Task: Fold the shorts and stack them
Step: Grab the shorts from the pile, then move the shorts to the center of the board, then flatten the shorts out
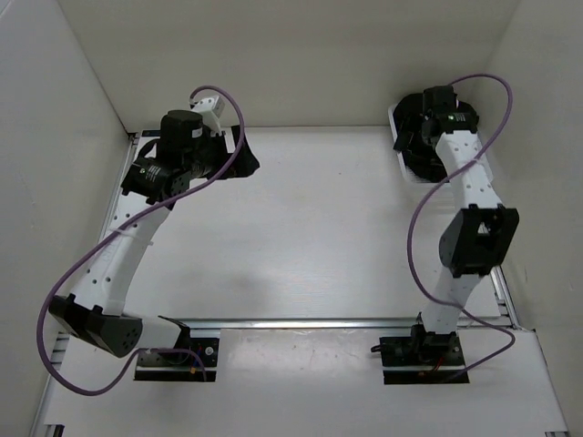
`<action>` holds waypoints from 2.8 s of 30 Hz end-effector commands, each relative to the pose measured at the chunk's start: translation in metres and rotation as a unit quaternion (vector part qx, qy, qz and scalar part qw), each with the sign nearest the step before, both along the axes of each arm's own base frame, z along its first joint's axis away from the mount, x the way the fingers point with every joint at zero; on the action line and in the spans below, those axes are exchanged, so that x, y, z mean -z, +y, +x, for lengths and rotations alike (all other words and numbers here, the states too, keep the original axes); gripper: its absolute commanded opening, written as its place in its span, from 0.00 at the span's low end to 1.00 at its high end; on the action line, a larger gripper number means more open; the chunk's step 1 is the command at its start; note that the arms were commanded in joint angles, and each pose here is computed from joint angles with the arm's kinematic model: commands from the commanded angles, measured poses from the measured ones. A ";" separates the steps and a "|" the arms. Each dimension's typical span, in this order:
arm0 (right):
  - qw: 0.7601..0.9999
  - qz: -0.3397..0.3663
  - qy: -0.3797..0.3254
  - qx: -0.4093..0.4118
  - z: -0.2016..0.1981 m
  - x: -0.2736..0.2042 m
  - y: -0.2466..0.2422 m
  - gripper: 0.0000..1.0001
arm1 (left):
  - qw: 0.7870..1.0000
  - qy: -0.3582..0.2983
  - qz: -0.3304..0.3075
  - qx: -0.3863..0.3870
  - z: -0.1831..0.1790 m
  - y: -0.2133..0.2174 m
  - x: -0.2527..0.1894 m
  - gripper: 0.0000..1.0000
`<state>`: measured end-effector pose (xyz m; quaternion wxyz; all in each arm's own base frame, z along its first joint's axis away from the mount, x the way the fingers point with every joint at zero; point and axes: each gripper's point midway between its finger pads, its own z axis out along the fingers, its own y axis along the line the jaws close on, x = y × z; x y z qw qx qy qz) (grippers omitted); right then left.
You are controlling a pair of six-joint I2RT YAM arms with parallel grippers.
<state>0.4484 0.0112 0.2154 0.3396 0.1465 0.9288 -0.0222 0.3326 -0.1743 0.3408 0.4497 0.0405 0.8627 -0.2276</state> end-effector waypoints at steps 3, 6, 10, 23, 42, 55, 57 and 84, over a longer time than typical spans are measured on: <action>0.998 0.036 -0.003 0.052 0.063 0.018 -0.034 0.99 | 1.000 0.030 -0.005 0.007 0.006 -0.002 0.016 1.00; 0.996 0.031 -0.006 0.086 0.091 0.035 -0.063 0.99 | 0.999 0.054 0.000 0.008 0.019 -0.001 0.030 1.00; 0.991 0.051 -0.008 0.124 0.125 0.074 -0.101 0.97 | 0.998 0.062 0.018 0.012 0.032 -0.001 0.043 1.00; 0.986 0.106 -0.044 0.122 0.175 0.137 -0.104 0.58 | 0.995 0.086 0.049 -0.002 0.085 0.010 0.065 1.00; 0.937 0.106 -0.327 -0.066 0.059 -0.239 -0.023 0.00 | 0.995 0.087 0.033 -0.039 0.036 0.029 0.044 1.00; 0.806 0.192 -0.382 -0.408 -0.135 -0.328 0.184 0.00 | 0.976 0.068 0.023 -0.205 0.005 0.133 0.021 1.00; 0.814 0.197 -0.347 -0.422 -0.135 -0.298 0.196 0.00 | 0.968 0.065 0.033 -0.239 0.000 0.153 0.017 1.00; 0.896 0.191 0.140 -0.375 -0.274 0.083 0.259 0.88 | 0.943 0.327 0.012 -0.069 -0.070 -0.009 0.240 0.94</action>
